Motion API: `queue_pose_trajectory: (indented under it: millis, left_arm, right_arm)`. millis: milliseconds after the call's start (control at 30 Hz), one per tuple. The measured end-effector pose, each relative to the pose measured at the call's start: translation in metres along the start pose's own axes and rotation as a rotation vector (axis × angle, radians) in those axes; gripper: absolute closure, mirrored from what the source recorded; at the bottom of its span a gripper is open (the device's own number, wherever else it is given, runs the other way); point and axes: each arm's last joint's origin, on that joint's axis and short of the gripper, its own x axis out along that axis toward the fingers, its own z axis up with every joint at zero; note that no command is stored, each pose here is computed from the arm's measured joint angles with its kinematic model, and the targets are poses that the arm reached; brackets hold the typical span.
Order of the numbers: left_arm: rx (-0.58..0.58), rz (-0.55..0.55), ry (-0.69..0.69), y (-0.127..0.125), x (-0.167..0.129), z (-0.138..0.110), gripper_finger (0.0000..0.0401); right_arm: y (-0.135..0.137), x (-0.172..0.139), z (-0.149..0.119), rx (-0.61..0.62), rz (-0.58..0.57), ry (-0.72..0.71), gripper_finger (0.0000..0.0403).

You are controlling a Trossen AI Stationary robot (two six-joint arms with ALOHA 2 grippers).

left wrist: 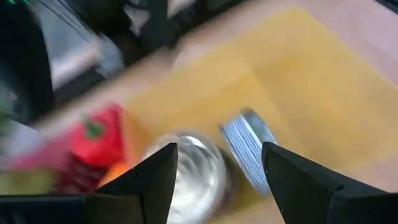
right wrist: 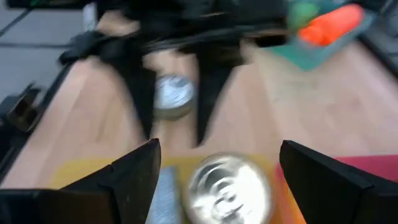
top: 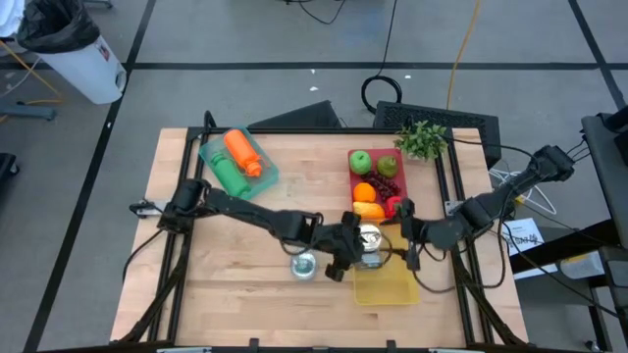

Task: Pick & Place Food Item
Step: Put the green tuna can into the yellow bin

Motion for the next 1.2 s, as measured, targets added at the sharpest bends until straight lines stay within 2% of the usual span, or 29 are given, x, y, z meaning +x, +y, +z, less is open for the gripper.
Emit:
queue_pose_trajectory:
  millis: [100, 200, 300, 400, 533, 600, 800, 933, 1067, 1200]
  left_arm:
    - [-0.109, -0.155, -0.027, 0.012, 0.002, -0.007, 0.016]
    - [-0.219, -0.305, -0.132, 0.024, 0.003, -0.004, 0.016]
    - [-0.263, -0.369, -0.212, 0.027, 0.001, 0.001, 0.016]
    - [-0.259, -0.324, -0.245, 0.024, -0.009, 0.012, 0.016]
    - [-0.255, -0.171, -0.285, 0.021, -0.04, 0.035, 0.016]
    - [-0.229, -0.142, -0.31, 0.018, -0.056, 0.044, 0.016]
    - [-0.157, -0.139, -0.402, 0.01, -0.104, 0.068, 0.016]
    - [-0.133, -0.16, -0.389, 0.001, -0.112, 0.071, 0.016]
    - [-0.132, -0.118, -0.345, -0.004, -0.111, 0.069, 0.016]
    - [-0.16, -0.091, -0.297, -0.005, -0.11, 0.065, 0.016]
  right_arm:
    - [0.016, 0.006, -0.012, -0.027, 0.051, 0.052, 0.0094]
    - [0.032, 0.017, -0.031, -0.069, 0.095, 0.083, 0.0094]
    - [0.043, 0.027, -0.038, -0.068, 0.124, 0.058, 0.0094]
    - [0.047, 0.033, -0.044, -0.057, 0.113, 0.092, 0.0094]
    - [0.05, 0.044, -0.055, -0.021, 0.079, 0.161, 0.0094]
    - [0.052, 0.051, -0.062, -0.03, 0.057, 0.196, 0.0094]
    - [0.052, 0.065, -0.073, -0.066, -0.025, 0.226, 0.0094]
    - [0.051, 0.066, -0.072, -0.045, -0.026, 0.227, 0.0096]
    - [0.053, 0.066, -0.073, -0.034, 0.061, 0.273, 0.0128]
    - [0.056, 0.066, -0.072, -0.028, 0.114, 0.277, 0.0197]
